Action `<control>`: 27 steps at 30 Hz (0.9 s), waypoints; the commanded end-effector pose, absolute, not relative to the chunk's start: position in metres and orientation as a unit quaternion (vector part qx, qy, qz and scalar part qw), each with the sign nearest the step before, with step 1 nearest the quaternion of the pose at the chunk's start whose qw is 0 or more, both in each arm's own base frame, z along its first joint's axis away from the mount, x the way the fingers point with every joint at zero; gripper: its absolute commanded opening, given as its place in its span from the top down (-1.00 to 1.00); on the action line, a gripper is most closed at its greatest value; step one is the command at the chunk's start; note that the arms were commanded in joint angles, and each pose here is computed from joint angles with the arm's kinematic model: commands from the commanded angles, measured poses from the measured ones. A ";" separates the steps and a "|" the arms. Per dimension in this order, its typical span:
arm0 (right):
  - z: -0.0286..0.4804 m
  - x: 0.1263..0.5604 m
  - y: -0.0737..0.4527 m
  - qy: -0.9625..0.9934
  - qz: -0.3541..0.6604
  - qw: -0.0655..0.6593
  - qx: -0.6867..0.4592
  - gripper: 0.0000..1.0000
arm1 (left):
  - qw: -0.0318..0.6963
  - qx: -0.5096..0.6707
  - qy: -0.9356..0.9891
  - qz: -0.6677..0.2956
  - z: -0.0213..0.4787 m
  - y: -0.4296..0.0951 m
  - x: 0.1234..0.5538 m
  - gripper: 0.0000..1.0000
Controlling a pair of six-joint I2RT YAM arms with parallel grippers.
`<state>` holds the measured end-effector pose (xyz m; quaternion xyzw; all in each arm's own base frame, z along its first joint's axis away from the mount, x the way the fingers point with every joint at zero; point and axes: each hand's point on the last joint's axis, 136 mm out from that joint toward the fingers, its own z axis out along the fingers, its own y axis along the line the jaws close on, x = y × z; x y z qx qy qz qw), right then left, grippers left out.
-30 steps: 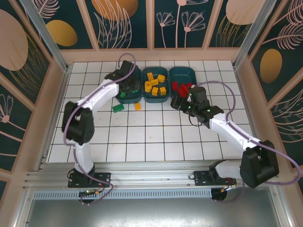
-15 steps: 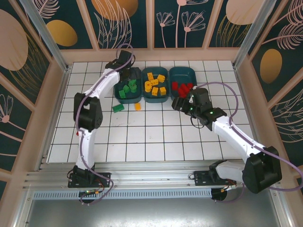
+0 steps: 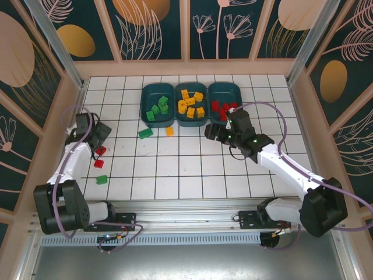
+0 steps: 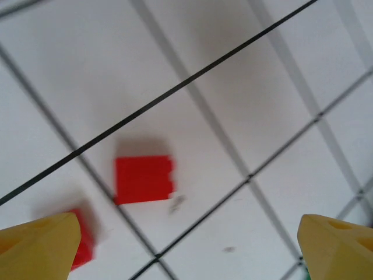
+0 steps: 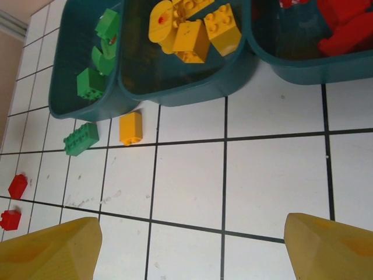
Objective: Sort the legos into containers by color
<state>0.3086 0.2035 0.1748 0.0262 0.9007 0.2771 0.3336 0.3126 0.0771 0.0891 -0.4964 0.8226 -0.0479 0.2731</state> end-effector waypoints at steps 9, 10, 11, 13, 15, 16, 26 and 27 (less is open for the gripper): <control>0.170 0.300 0.202 0.893 0.286 0.346 0.013 -0.65 | 0.212 -0.526 0.820 -0.083 0.055 0.087 0.338 -0.75; 0.168 0.298 0.200 0.893 0.286 0.347 0.015 -0.65 | 0.210 -0.524 0.823 -0.068 0.054 0.091 0.335 -0.77; 0.167 0.297 0.199 0.893 0.286 0.348 0.017 -0.65 | 0.211 -0.521 0.825 -0.056 0.055 0.096 0.334 -0.78; 0.162 0.294 0.197 0.892 0.285 0.349 0.019 -0.65 | 0.221 -0.508 0.831 -0.034 0.058 0.104 0.335 -0.76; 0.157 0.293 0.197 0.892 0.287 0.348 0.019 -0.65 | 0.219 -0.501 0.837 -0.028 0.055 0.107 0.339 -0.68; 0.156 0.293 0.197 0.893 0.288 0.347 0.017 -0.65 | 0.214 -0.502 0.838 -0.026 0.052 0.107 0.340 -0.65; 0.145 0.291 0.189 0.894 0.285 0.345 0.017 -0.65 | 0.169 -0.486 0.858 -0.008 0.012 0.108 0.342 -0.39; 0.144 0.291 0.188 0.894 0.285 0.344 0.018 -0.65 | 0.163 -0.484 0.860 -0.006 0.008 0.109 0.342 -0.36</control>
